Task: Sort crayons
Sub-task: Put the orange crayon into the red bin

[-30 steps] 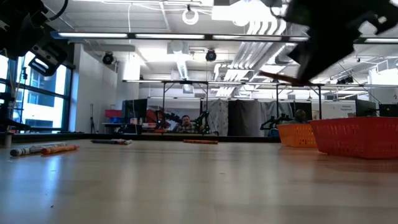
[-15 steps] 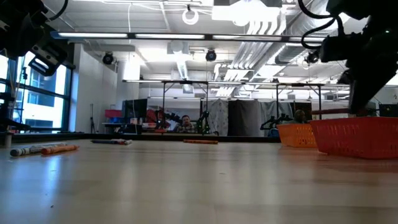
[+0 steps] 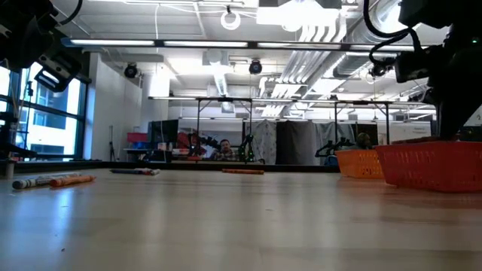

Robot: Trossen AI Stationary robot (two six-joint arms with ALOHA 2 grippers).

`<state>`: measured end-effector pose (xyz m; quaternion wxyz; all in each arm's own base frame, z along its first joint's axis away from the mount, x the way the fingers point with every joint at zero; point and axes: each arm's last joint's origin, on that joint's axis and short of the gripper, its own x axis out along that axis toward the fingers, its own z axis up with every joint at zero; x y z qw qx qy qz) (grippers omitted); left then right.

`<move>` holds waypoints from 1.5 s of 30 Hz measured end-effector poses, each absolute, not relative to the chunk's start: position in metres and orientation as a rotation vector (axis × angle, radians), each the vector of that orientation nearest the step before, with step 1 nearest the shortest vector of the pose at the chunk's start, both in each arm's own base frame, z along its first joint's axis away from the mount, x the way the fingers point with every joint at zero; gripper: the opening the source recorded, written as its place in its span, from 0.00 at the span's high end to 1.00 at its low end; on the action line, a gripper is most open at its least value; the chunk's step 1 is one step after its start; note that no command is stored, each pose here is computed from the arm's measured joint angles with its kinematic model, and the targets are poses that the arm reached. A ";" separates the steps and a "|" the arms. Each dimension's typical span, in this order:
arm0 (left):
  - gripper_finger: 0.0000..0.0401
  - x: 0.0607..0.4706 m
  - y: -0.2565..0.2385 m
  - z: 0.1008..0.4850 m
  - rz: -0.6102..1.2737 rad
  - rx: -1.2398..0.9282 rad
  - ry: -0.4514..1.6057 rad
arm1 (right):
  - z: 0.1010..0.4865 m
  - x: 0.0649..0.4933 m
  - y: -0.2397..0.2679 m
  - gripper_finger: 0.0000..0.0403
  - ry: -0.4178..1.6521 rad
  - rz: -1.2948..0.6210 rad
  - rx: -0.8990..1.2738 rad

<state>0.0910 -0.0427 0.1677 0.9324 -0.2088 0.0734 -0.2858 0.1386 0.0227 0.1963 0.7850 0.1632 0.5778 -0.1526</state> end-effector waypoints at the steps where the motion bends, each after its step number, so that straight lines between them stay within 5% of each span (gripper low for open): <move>1: 0.79 0.091 -0.043 0.168 -0.585 -0.427 0.150 | 0.196 0.138 0.023 1.00 1.253 -0.329 0.352; 45: 0.79 0.091 -0.043 0.168 -0.585 -0.427 0.150 | 0.197 0.137 0.043 1.00 1.275 -0.161 0.363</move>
